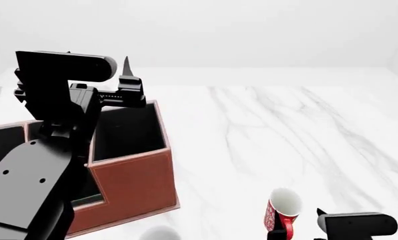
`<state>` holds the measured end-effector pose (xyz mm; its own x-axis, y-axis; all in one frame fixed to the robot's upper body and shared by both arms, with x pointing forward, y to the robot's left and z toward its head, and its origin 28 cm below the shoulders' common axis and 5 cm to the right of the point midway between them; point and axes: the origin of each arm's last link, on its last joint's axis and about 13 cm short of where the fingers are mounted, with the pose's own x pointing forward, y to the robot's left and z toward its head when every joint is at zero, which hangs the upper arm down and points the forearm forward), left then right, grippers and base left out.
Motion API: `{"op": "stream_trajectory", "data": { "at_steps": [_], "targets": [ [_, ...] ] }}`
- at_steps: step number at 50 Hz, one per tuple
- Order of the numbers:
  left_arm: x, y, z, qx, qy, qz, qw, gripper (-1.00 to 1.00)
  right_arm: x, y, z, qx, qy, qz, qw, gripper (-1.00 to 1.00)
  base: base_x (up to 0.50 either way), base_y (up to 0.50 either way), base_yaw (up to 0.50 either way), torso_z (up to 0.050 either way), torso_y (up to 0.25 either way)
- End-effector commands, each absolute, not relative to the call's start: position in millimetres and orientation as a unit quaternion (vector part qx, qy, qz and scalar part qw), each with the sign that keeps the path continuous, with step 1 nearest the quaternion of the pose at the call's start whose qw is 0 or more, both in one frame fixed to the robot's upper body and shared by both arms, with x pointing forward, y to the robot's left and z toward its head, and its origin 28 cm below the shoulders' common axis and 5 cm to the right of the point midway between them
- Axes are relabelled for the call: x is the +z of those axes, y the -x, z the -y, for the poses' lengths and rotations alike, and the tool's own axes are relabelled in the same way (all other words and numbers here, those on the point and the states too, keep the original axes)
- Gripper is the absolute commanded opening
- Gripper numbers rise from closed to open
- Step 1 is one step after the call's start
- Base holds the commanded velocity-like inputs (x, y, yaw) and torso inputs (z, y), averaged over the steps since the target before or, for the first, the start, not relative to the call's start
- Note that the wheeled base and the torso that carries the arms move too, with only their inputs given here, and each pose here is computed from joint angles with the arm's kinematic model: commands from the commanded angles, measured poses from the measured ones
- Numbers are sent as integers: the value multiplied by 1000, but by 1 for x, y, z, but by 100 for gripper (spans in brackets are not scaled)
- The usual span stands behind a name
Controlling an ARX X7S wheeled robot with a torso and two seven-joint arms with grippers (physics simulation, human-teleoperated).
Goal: Pick up the red mug and place it to the right of the caddy.
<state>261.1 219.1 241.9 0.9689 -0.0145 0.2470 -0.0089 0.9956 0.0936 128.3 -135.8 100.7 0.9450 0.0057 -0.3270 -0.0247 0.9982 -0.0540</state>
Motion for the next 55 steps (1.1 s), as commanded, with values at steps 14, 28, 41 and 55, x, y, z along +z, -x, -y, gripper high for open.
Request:
{"op": "stream_trajectory", "data": {
  "at_steps": [14, 28, 41, 55],
  "targets": [
    [241, -262, -220, -1, -46, 122, 991, 100, 87, -119, 133, 6, 15, -205, 979, 100, 0, 0, 0, 0, 0],
    [242, -262, -220, 0, -46, 122, 991, 100, 74, -122, 133, 11, 1, -233, 972, 100, 0, 0, 0, 0, 0],
    [242, -261, -220, 0, -46, 122, 991, 100, 69, -124, 136, 1, -5, -237, 972, 100, 0, 0, 0, 0, 0],
    [240, -262, -221, 1, -45, 121, 992, 100, 56, -137, 135, 9, -12, -251, 968, 100, 0, 0, 0, 0, 0]
  ]
}}
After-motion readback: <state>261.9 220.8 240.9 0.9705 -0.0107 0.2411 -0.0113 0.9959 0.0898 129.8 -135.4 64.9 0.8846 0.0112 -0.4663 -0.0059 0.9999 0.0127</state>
